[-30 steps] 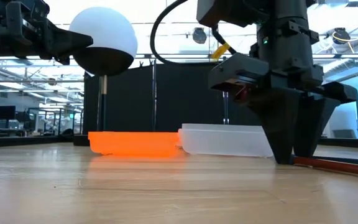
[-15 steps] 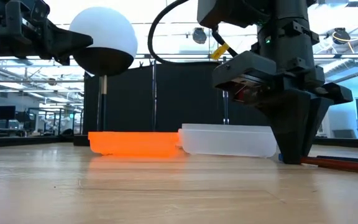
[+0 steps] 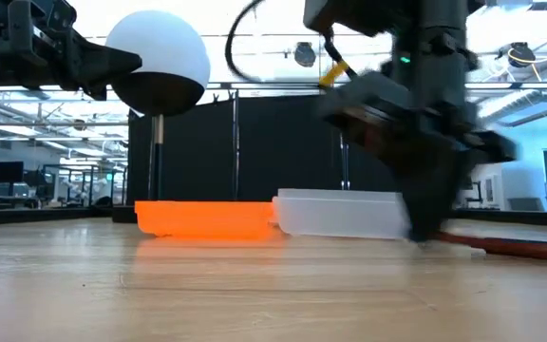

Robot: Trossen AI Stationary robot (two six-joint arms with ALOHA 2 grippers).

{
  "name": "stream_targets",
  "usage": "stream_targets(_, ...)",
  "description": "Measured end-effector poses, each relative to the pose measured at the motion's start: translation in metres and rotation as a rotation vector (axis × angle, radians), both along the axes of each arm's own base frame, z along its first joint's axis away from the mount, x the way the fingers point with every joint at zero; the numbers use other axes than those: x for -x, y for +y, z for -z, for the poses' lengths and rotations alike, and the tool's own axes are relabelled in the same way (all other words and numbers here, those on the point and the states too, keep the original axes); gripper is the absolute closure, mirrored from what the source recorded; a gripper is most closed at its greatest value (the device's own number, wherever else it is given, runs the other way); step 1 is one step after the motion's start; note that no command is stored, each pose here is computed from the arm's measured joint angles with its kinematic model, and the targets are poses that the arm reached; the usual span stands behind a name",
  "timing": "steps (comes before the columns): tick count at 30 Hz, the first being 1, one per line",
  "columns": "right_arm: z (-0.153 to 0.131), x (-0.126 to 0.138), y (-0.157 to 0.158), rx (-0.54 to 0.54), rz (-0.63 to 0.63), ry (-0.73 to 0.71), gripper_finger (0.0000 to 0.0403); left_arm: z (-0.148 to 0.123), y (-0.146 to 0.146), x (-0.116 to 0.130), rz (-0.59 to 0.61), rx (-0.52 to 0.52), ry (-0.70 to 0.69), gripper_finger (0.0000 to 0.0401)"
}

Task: Pick & place school supplies into a supply box
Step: Put the brown pencil into the orange supply box

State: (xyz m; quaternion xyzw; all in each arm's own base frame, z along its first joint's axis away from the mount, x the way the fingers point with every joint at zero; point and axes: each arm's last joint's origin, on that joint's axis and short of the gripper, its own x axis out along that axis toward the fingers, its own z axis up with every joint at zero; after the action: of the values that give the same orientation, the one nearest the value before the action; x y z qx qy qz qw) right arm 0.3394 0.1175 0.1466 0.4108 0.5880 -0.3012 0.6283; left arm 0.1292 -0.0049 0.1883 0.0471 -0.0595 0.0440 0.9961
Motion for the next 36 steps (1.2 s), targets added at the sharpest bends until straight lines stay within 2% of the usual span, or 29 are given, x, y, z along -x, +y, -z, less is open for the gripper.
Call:
stream_targets(5,-0.032,0.002,-0.003,0.026,0.025,-0.132,0.0387,0.0,0.0,0.0,0.003,0.002,-0.003,0.0354)
stream_targets(10,-0.052,0.004,0.0,0.022,0.024,-0.227,0.0386,0.0,0.0,0.0,0.006,0.002,-0.003,0.0354)
stream_targets(20,-0.065,-0.003,0.002,-0.045,0.027,-0.358,0.0384,-0.001,0.0,0.0,0.009,0.009,-0.007,0.0354)
stream_targets(26,-0.083,-0.009,-0.012,-0.074,0.077,-0.466,0.0384,-0.001,-0.001,0.0,0.028,0.018,-0.009,0.0354)
stream_targets(33,-0.112,-0.006,-0.056,0.072,0.19,-0.57,0.0383,-0.001,-0.001,0.0,0.032,0.033,-0.01,0.0354)
stream_targets(36,-0.115,-0.002,-0.08,0.135,0.231,-0.58,0.0383,-0.001,-0.001,0.0,0.032,0.033,-0.01,0.0354)
